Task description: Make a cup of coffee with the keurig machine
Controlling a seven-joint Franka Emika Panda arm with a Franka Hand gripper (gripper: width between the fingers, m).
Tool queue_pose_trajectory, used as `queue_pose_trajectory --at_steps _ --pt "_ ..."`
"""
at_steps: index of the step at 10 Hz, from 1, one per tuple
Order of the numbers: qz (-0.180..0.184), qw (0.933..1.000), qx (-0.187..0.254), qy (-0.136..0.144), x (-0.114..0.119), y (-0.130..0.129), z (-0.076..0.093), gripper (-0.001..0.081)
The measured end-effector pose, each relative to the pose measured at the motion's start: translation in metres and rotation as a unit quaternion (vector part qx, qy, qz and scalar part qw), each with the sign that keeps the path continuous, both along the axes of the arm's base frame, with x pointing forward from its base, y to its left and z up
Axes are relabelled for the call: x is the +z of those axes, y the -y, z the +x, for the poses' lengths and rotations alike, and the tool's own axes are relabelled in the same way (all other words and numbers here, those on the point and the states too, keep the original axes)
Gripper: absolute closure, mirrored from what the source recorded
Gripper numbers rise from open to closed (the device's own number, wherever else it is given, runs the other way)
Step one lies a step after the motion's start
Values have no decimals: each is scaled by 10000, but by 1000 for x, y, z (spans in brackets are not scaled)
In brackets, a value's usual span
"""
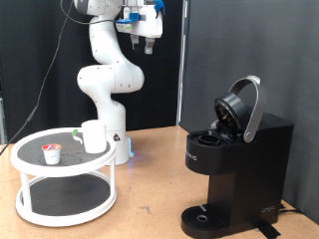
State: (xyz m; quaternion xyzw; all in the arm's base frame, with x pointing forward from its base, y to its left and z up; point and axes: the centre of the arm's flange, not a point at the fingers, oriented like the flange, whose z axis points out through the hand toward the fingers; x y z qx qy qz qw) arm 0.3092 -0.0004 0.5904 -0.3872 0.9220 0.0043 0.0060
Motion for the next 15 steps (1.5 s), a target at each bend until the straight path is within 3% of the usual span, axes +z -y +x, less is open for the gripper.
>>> queue_pose_trajectory --at_steps 2,8,12,15 --pt "55 10000 -13 2 0 8 0 72" --pt "26 9999 -161 -5 1 103 0 72" --pt "66 9999 -72 36 0 117 0 72" --pt "60 9998 -77 161 2 161 -10 72"
